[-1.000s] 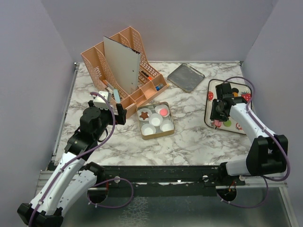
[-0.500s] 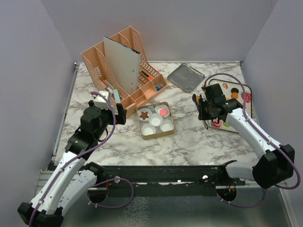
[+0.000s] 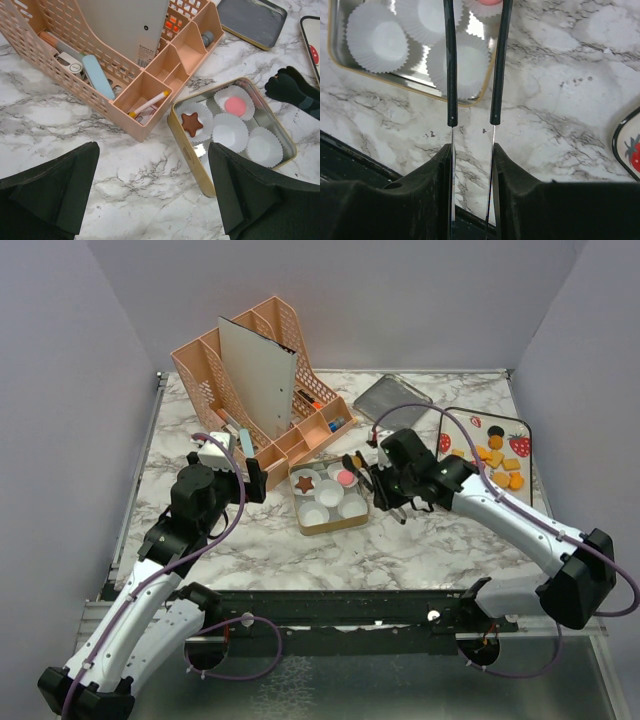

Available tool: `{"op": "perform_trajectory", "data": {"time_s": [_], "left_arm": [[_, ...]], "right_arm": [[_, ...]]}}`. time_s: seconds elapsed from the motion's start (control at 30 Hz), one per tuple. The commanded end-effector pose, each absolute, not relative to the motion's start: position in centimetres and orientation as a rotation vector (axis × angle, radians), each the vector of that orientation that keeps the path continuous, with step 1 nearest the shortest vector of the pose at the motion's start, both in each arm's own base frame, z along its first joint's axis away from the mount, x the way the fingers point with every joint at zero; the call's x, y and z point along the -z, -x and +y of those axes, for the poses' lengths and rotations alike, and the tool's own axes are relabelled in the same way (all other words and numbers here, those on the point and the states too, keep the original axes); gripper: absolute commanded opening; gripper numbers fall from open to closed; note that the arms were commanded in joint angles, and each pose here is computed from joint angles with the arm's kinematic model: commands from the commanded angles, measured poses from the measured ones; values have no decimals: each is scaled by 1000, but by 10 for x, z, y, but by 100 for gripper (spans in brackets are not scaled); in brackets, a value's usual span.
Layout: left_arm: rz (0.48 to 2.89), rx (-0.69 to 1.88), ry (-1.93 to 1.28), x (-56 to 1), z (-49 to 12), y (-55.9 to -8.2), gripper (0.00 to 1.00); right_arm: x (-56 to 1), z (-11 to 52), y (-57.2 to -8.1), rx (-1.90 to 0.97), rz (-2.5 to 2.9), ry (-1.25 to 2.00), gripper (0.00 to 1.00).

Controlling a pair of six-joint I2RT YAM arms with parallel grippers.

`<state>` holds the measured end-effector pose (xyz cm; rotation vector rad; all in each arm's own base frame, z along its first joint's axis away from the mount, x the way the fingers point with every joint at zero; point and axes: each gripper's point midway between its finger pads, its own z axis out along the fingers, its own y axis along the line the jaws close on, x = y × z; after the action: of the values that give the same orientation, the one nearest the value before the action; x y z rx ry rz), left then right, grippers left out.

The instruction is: Pack the cookies

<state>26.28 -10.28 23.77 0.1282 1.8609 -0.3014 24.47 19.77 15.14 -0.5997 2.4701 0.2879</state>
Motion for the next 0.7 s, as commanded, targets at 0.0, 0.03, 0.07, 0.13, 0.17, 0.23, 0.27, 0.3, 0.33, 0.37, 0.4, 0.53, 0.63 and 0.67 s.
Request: {"op": "perform_trajectory", "data": {"time_s": [0.0, 0.03, 0.07, 0.13, 0.17, 0.23, 0.27, 0.3, 0.33, 0.37, 0.4, 0.53, 0.63, 0.67], "left_arm": [[1856, 275, -120, -235, -98, -266, 99], [1856, 275, -120, -235, -98, -266, 99], [1855, 275, -118, -236, -98, -266, 99], [1856, 276, -118, -236, -98, -266, 99], [1854, 277, -117, -236, -98, -266, 99], [1856, 279, -120, -235, -98, -266, 99], [1854, 281, -119, -236, -99, -266, 99], [1856, 281, -119, -236, -99, -266, 99], [1857, 283, -120, -235, -99, -266, 99], [1856, 284, -121, -236, -99, -266, 99], [1857, 285, -121, -236, -99, -266, 99], [1859, 287, -124, -235, -100, -266, 99], [1859, 288, -123, -235, -100, -266, 99], [1859, 289, -124, -235, -100, -267, 99]], "right_arm": [[-153, 232, -240, -359, 2439, 720, 24], [-150, 236, -237, -357, 2444, 742, 24], [-147, 240, -235, -359, 2448, 763, 24], [-141, 246, -231, -358, 2458, 797, 24], [-139, 248, -229, -357, 2463, 809, 24], [-133, 252, -226, -350, 2476, 837, 24], [-130, 254, -224, -347, 2482, 849, 24], [-128, 256, -223, -344, 2487, 862, 24], [-125, 257, -222, -339, 2491, 876, 24], [-123, 259, -221, -333, 2497, 885, 24], [-120, 259, -221, -324, 2503, 891, 25], [-113, 261, -222, -304, 2518, 911, 25], [-109, 262, -222, -291, 2523, 923, 27], [-108, 263, -222, -288, 2524, 928, 27]]}}
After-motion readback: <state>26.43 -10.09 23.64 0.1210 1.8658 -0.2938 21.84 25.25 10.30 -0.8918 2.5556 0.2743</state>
